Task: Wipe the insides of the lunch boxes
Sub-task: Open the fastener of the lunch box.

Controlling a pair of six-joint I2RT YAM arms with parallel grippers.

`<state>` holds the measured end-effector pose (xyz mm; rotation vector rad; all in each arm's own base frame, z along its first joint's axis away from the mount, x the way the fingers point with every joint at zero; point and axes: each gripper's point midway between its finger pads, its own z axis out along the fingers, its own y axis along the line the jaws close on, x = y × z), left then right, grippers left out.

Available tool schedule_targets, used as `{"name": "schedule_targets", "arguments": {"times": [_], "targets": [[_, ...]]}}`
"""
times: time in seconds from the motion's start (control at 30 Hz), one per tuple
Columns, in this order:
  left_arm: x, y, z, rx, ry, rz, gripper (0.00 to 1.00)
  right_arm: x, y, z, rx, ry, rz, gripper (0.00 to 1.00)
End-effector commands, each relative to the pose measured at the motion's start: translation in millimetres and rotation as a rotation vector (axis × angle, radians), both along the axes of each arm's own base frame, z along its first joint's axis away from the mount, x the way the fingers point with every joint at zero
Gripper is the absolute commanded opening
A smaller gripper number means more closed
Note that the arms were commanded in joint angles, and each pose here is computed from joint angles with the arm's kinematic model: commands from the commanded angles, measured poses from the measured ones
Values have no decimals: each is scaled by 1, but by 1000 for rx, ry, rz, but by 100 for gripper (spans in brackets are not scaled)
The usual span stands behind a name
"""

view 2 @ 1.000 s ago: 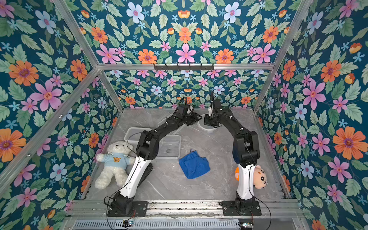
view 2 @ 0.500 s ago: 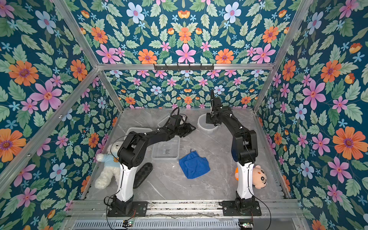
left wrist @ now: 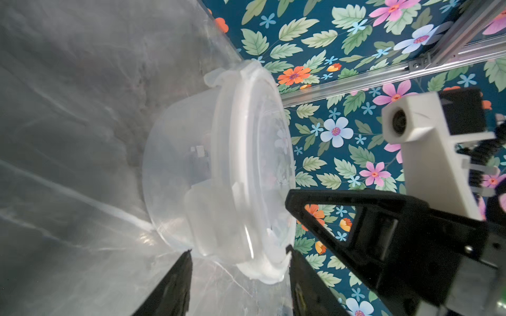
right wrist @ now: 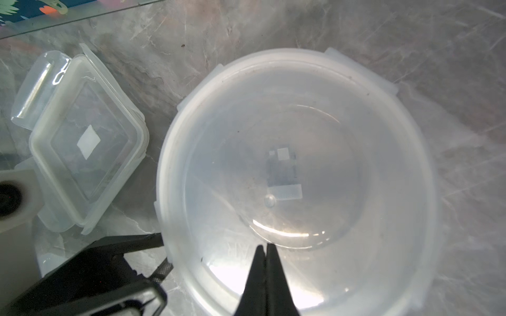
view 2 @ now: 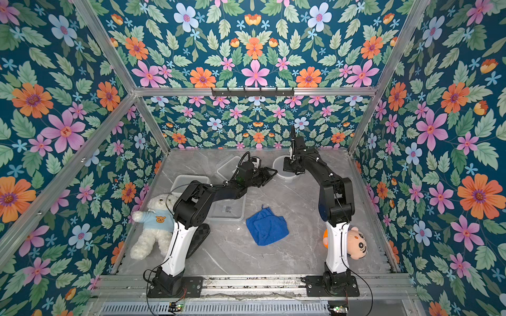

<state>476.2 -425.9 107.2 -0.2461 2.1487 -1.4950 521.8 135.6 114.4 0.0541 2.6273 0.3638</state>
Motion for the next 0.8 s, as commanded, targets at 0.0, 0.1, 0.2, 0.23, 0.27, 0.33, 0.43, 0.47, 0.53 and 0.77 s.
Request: {"name": "schedule_targets", "arguments": {"times": [0.0, 0.1, 0.2, 0.23, 0.27, 0.33, 0.43, 0.47, 0.53, 0.77], "targets": [[12, -4, 9, -26, -48, 20, 59, -6, -2, -11, -2, 42, -3, 0], [20, -10, 9, -49, -52, 16, 57, -6, -2, -10, 2, 40, -2, 0], [25, -15, 9, -63, -55, 12, 54, -6, -3, -10, 0, 44, -5, 0], [27, -16, 10, -67, -58, 14, 53, -6, -3, -11, -1, 46, -7, 0], [30, -16, 10, -66, -60, 18, 53, -6, -4, -11, -2, 46, -9, 0], [35, -16, 13, -71, -67, 20, 53, -6, -4, -14, -2, 54, -11, 0], [40, -17, 9, -69, -59, 18, 54, -6, -6, -16, -5, 58, -18, 0], [41, -17, 9, -72, -60, 20, 55, -5, -7, -17, -5, 59, -21, 0], [44, -15, 8, -78, -61, 25, 56, -4, -9, -19, -11, 63, -26, 0], [54, -10, 13, -159, -68, 28, 57, -5, -14, -32, -31, 92, -37, 0]]}}
